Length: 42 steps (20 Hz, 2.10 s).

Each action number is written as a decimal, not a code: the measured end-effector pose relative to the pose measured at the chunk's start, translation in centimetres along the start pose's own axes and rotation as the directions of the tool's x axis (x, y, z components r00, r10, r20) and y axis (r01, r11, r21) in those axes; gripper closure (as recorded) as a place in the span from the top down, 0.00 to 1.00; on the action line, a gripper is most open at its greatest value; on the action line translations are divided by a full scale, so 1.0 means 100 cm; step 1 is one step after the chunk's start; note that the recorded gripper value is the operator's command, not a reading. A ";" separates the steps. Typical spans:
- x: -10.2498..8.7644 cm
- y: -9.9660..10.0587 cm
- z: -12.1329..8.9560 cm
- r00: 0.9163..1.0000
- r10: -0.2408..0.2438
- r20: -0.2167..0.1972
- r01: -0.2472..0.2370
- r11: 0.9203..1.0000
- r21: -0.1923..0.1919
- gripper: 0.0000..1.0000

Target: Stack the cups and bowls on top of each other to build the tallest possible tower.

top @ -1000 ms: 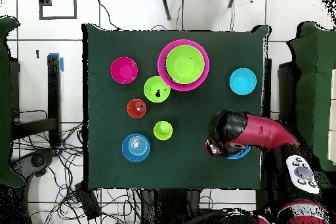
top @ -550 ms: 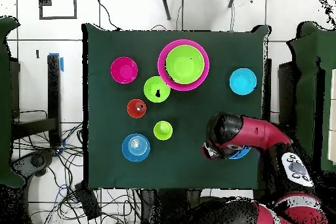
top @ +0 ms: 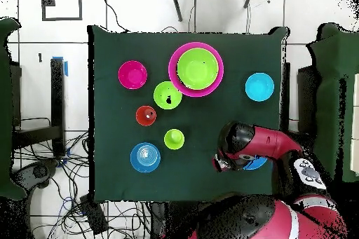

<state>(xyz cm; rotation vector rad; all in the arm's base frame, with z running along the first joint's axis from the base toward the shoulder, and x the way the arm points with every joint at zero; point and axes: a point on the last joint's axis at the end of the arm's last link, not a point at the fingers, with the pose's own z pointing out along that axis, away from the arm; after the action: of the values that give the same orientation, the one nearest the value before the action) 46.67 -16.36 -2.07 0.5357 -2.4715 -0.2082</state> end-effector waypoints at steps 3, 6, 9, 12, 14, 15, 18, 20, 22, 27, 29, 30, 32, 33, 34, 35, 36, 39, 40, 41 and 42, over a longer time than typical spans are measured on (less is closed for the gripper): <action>-0.006 -0.005 0.003 1.000 0.001 -0.006 -0.001 1.000 -0.003 1.00; -0.007 -0.008 -0.003 1.000 0.004 -0.016 -0.004 1.000 -0.003 1.00; -0.007 -0.009 -0.012 0.999 0.006 -0.035 -0.006 1.000 -0.002 1.00; -0.005 -0.008 -0.032 0.997 0.011 -0.074 -0.011 1.000 -0.002 1.00; -0.005 -0.008 -0.042 0.996 0.014 -0.087 -0.014 1.000 -0.001 1.00; -0.005 -0.008 -0.046 0.996 0.015 -0.092 -0.015 1.000 -0.001 1.00; -0.006 -0.010 -0.065 0.994 0.023 -0.106 -0.023 1.000 0.004 1.00; -0.006 -0.011 -0.072 0.994 0.026 -0.109 -0.026 1.000 0.006 1.00; -0.005 -0.013 -0.081 0.993 0.032 -0.111 -0.031 0.999 0.010 1.00; -0.007 -0.021 -0.094 0.994 0.044 -0.096 -0.041 0.999 0.027 1.00; -0.006 -0.023 -0.094 0.995 0.046 -0.092 -0.043 0.999 0.029 1.00; -0.006 -0.025 -0.093 0.995 0.048 -0.082 -0.046 0.998 0.034 1.00; -0.007 -0.031 -0.092 0.997 0.052 -0.058 -0.049 0.998 0.047 1.00; -0.007 -0.034 -0.091 0.998 0.055 -0.042 -0.052 0.997 0.057 1.00; -0.008 -0.038 -0.090 0.998 0.056 -0.027 -0.055 0.996 0.066 1.00; -0.009 -0.042 -0.089 0.998 0.058 -0.008 -0.057 0.995 0.078 1.00; -0.009 -0.045 -0.088 0.998 0.060 0.008 -0.060 0.994 0.088 1.00; -0.012 -0.058 -0.083 0.996 0.064 0.066 -0.071 0.990 0.123 1.00; -0.013 -0.060 -0.083 0.995 0.063 0.077 -0.073 0.989 0.131 1.00; -0.013 -0.061 -0.082 0.994 0.063 0.085 -0.074 0.988 0.137 1.00; -0.014 -0.062 -0.083 0.994 0.062 0.091 -0.074 0.987 0.142 1.00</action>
<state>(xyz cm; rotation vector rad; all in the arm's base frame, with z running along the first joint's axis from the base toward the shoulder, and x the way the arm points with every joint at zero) 54.57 -21.57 2.26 0.5111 -2.5982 -0.0244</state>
